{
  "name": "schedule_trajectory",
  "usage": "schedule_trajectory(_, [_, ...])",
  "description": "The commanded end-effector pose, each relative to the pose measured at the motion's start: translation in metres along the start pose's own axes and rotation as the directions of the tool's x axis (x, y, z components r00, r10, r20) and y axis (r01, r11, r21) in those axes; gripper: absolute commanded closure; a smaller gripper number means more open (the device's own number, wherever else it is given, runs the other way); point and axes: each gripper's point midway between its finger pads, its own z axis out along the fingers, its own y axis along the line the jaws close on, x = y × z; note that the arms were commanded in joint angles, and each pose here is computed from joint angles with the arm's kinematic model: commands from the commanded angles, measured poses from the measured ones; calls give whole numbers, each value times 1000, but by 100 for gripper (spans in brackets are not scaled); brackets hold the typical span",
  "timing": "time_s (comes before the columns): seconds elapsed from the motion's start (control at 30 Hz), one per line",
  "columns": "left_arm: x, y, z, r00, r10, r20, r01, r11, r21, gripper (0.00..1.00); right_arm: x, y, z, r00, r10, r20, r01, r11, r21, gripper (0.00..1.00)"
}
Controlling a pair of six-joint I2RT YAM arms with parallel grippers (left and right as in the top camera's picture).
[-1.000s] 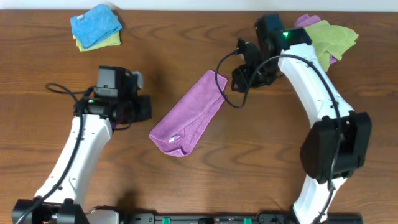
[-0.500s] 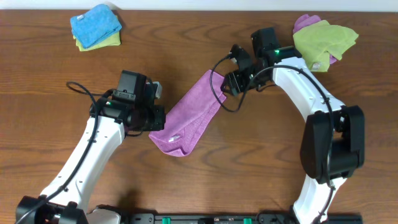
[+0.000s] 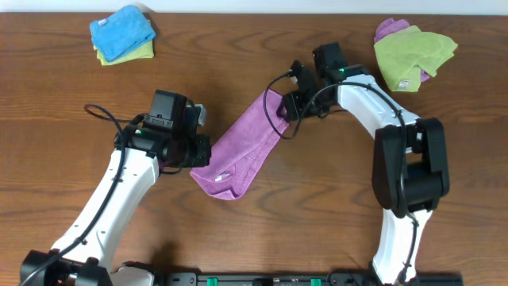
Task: Fold the cloth
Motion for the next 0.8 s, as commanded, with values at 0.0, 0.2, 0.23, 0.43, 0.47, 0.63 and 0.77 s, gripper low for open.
schedule_trajectory(0.0, [3, 7, 2, 1000, 17, -6, -17, 999, -37, 86, -2, 8, 3, 999, 35, 7, -35, 999, -24, 49])
schedule_trajectory(0.2, [1, 13, 2, 1000, 20, 3, -20, 998, -68, 86, -10, 6, 3, 998, 44, 38, -43, 999, -20, 51])
schedule_trajectory(0.23, [1, 15, 2, 1000, 21, 6, -20, 997, -79, 86, -11, 6, 3, 998, 41, 43, -40, 999, -18, 51])
schedule_trajectory(0.43, [-5, 21, 0, 999, 16, 31, -13, 995, -102, 86, -9, -3, 13, 996, 79, 36, -79, 997, 2, 52])
schedule_trajectory(0.47, [-6, 23, 0, 999, 13, 32, -10, 995, -103, 86, -8, -4, 14, 996, 86, 33, -86, 996, 3, 52])
schedule_trajectory(0.63, [-7, 25, -1, 999, 4, 36, 0, 994, -105, 86, -7, -7, 20, 994, 103, 29, -103, 995, 3, 56])
schedule_trajectory(0.77, [-7, 25, -1, 999, 5, 38, -1, 994, -105, 85, -10, -14, 20, 991, 128, 44, -129, 991, 39, 58])
